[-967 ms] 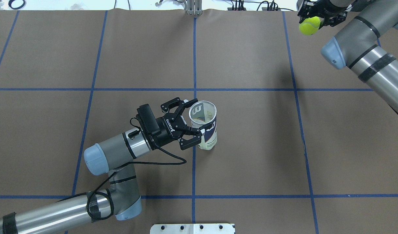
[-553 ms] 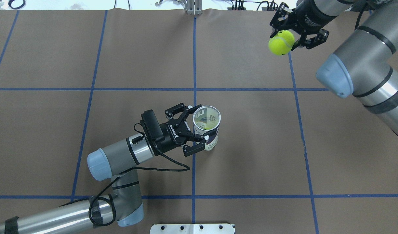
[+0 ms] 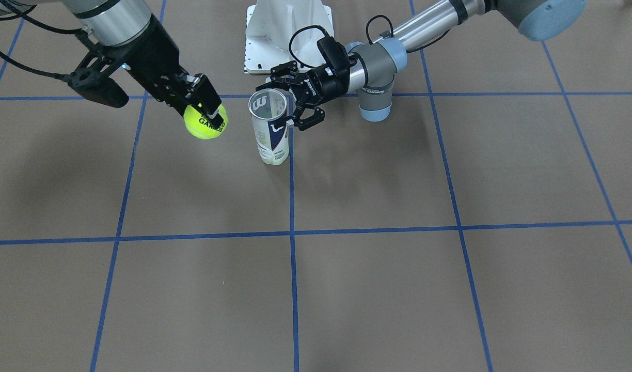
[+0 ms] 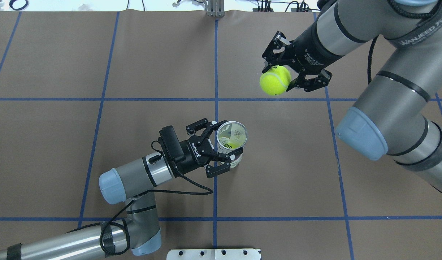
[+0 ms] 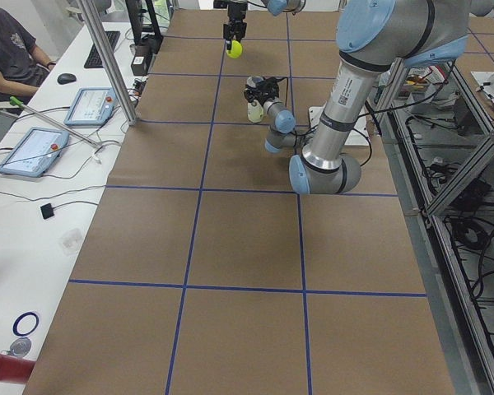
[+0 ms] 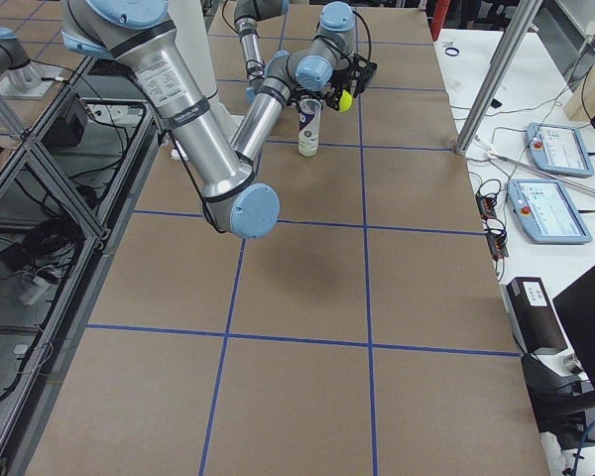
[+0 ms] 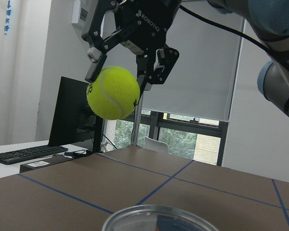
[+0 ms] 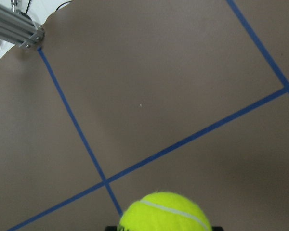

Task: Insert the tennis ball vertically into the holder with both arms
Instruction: 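Carry the second ball with the right gripper above the holder, then open the right gripper to drop the ball into the holder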

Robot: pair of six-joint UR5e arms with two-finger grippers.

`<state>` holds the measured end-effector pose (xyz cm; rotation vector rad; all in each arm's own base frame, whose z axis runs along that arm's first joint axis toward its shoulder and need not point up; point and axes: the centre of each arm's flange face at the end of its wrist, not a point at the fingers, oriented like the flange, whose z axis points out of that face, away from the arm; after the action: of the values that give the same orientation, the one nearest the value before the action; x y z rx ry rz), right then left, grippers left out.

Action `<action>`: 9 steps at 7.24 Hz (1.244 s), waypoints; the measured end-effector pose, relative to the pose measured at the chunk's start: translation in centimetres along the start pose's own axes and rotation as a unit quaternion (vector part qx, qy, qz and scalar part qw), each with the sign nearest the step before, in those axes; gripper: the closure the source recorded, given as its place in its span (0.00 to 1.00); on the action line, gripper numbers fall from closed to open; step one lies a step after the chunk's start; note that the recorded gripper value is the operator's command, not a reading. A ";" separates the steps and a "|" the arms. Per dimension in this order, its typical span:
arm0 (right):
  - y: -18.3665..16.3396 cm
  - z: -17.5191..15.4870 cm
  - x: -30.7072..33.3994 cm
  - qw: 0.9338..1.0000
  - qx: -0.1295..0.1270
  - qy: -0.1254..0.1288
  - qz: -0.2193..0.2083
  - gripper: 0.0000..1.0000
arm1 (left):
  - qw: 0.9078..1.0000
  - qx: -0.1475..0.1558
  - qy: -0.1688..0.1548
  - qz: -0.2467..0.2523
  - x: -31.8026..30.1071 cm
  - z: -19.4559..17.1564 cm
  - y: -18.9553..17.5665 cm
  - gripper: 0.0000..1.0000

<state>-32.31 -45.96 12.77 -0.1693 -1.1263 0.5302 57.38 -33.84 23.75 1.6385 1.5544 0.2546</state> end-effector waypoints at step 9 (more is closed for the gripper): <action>8.7 6.0 -3.1 1.000 0.002 0.021 -0.008 0.08 | 1.000 0.003 0.000 -0.001 0.1 0.1 -0.2 0.09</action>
<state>-41.46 -40.77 9.46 -0.1675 -1.0852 0.5130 57.32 -33.80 23.50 1.6418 1.5577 0.2488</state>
